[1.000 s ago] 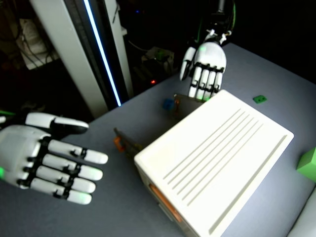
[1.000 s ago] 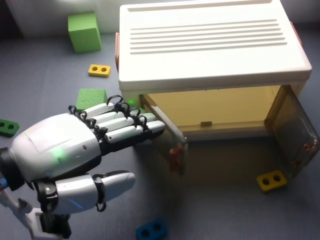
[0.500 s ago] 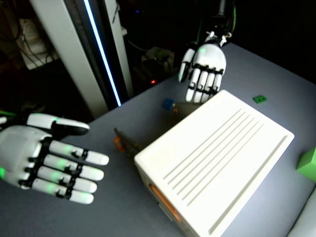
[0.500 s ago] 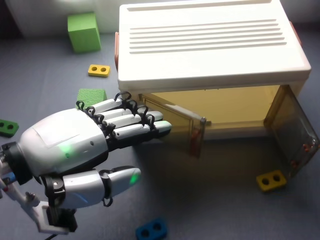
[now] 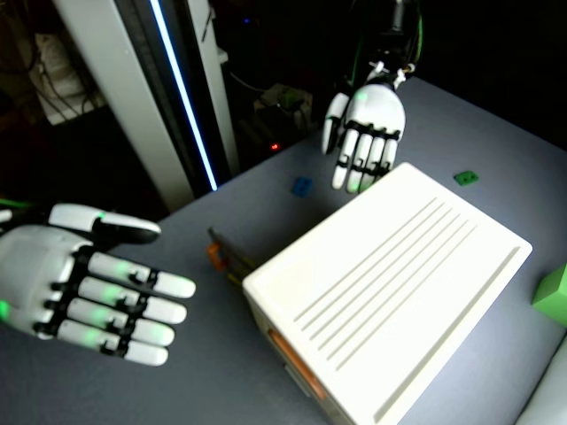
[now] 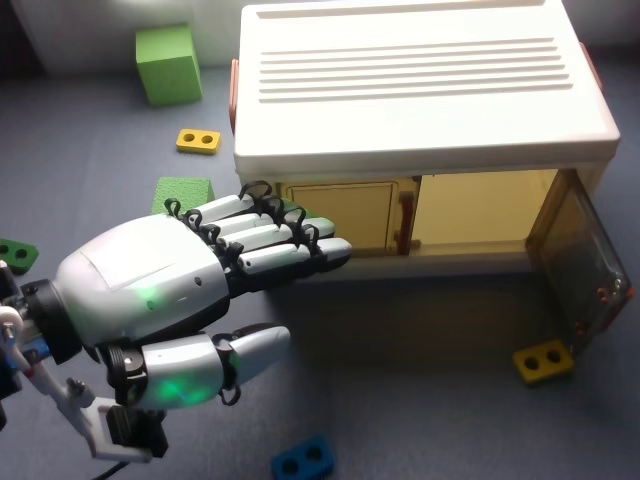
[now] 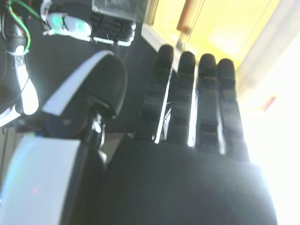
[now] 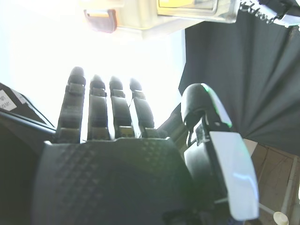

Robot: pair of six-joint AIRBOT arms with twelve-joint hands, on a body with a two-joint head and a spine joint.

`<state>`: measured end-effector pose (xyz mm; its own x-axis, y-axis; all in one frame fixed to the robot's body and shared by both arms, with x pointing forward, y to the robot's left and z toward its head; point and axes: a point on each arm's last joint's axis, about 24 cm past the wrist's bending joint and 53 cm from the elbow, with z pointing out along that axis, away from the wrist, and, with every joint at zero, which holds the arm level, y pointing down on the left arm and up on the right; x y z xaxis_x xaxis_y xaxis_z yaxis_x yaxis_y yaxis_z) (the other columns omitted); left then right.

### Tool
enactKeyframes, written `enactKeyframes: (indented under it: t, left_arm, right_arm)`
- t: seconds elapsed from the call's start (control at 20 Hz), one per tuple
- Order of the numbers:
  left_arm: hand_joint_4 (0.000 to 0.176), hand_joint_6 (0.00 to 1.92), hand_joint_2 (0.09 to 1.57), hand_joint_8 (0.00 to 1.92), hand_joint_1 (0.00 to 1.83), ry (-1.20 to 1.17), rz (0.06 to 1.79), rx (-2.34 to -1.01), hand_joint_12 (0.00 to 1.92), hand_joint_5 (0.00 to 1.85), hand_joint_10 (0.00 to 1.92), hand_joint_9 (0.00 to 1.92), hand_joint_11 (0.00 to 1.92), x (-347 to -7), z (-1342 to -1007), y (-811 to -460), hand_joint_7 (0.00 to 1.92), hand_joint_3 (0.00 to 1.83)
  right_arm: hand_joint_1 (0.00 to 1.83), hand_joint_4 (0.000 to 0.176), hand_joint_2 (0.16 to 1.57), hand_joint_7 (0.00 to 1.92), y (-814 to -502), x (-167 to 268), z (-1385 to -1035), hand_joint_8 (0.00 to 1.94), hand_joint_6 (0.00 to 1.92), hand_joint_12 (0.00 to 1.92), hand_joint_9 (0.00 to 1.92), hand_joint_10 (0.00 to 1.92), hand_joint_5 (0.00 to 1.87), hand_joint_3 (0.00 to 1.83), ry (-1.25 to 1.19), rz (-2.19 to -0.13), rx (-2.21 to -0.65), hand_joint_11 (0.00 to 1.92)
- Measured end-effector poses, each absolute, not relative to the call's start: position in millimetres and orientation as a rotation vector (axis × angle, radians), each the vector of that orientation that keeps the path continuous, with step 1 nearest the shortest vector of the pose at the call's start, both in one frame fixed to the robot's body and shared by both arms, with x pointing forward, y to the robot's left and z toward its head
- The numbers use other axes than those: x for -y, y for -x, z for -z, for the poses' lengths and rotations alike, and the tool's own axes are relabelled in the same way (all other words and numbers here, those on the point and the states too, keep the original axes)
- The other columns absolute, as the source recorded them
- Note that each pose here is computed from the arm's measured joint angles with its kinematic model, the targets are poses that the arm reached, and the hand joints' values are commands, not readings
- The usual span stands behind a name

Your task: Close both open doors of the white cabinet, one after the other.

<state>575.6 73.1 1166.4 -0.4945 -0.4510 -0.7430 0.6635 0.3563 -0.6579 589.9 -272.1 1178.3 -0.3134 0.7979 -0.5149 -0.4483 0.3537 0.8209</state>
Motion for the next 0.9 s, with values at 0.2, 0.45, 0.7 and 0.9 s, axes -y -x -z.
enactKeyframes:
  t: [0.2,0.45,0.7,0.9]
  left_arm:
    - [0.000,0.00,1.57,0.00,0.00,-0.188,1.374,-1.583,0.32,0.16,0.00,0.13,0.00,-74.9,-1170.9,-569.1,0.12,0.19]
    - [0.000,0.00,1.57,0.00,0.00,-0.160,1.378,-1.595,0.41,0.17,0.00,0.12,0.00,-87.4,-1170.4,-556.3,0.13,0.12]
    - [0.000,0.00,1.57,0.00,0.00,-0.102,1.348,-1.619,0.67,0.20,0.00,0.17,0.00,-103.9,-1164.7,-553.7,0.15,0.15]
    - [0.000,0.00,1.57,0.01,0.00,-0.042,1.289,-1.618,0.39,0.13,0.01,0.08,0.00,-122.3,-1163.6,-556.2,0.08,0.15]
  right_arm:
    - [0.24,0.000,1.42,0.07,-585.3,271.5,-1171.6,0.00,0.00,0.00,0.03,0.00,0.10,0.00,-0.345,-1.292,-1.429,0.10]
    - [0.08,0.000,1.39,0.08,-576.6,260.3,-1164.7,0.00,0.00,0.00,0.06,0.01,0.10,0.00,-0.322,-1.321,-1.485,0.12]
    - [0.06,0.018,1.40,0.05,-570.5,250.9,-1152.2,0.00,0.00,0.00,0.03,0.00,0.07,0.00,-0.308,-1.328,-1.552,0.07]
    - [0.04,0.016,1.40,0.06,-565.4,243.5,-1147.3,0.00,0.00,0.02,0.05,0.01,0.07,0.00,-0.291,-1.344,-1.583,0.12]
